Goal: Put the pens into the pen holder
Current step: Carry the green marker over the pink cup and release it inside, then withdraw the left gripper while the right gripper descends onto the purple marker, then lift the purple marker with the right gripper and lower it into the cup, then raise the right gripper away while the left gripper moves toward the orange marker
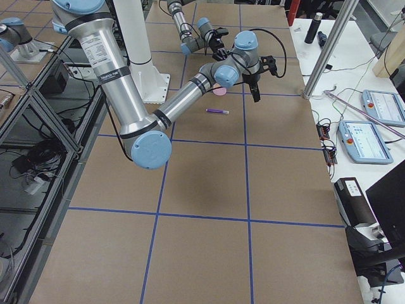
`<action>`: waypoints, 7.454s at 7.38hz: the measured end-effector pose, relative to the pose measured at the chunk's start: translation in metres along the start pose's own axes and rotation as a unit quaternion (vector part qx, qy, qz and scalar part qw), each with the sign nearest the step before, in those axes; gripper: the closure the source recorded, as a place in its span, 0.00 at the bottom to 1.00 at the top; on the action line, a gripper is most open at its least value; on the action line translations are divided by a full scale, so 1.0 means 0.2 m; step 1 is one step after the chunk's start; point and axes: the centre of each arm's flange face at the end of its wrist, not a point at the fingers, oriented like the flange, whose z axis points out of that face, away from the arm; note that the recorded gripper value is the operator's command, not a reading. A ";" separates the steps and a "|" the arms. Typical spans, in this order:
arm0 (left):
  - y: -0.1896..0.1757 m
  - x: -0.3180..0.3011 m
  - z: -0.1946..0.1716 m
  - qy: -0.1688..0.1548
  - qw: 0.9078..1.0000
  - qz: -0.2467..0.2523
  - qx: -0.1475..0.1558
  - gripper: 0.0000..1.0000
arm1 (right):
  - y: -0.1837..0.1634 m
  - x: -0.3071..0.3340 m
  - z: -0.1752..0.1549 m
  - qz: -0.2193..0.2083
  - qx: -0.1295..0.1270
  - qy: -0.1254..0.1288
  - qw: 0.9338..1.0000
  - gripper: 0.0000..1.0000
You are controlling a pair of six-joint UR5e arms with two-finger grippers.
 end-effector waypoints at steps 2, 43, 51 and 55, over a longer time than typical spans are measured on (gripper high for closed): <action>0.03 0.01 0.00 -0.001 1.000 -0.002 -0.008 0.01 | 0.00 -0.01 0.00 0.000 0.000 -0.001 1.000 0.01; -0.61 -1.00 -1.03 -0.271 0.836 -0.186 -0.439 0.00 | 0.71 -1.57 0.60 0.246 0.333 0.049 0.909 1.00; -0.59 -1.01 -1.02 -0.270 0.834 -0.187 -0.443 0.00 | 0.88 -1.74 0.71 0.208 0.358 0.064 0.908 0.01; -0.43 -0.74 -0.81 -0.245 0.827 -0.211 -0.460 0.00 | 0.52 -1.49 0.45 0.218 0.209 0.061 0.951 0.01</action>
